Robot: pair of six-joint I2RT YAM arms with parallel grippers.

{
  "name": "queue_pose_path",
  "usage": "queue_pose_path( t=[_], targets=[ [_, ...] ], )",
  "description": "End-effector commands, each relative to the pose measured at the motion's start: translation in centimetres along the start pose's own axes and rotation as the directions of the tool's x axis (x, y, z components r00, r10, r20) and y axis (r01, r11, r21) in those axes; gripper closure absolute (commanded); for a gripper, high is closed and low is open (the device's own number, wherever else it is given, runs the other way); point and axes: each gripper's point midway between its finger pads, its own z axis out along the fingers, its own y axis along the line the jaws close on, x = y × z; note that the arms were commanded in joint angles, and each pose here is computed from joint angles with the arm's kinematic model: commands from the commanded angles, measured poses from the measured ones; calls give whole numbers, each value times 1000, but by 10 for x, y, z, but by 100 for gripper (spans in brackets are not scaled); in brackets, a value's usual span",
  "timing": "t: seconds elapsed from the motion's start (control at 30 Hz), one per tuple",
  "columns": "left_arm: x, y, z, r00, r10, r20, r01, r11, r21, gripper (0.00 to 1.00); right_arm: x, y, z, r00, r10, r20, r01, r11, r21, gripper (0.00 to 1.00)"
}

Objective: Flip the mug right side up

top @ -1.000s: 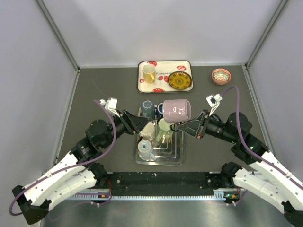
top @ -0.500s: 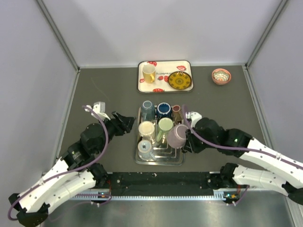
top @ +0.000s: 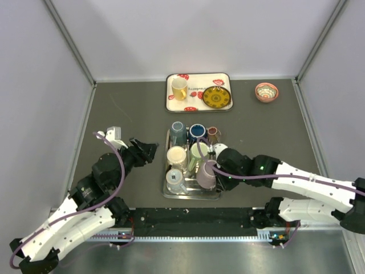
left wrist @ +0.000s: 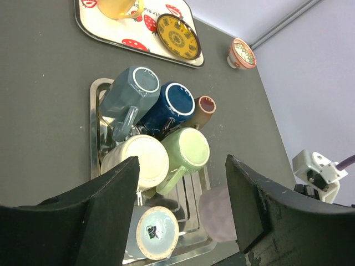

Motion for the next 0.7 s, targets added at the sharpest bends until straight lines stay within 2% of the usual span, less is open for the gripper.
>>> queue_pose_path(
  t=[0.0,0.67],
  targets=[
    [2,6,0,1000,15,4,-15,1000,-14,32,-22,23,13,997,-2,75,6,998,-56,100],
    [13,22,-4,999,32,-12,-32,999,-43,31,-6,7,72,998,-28,-49,31,996,78,100]
  ],
)
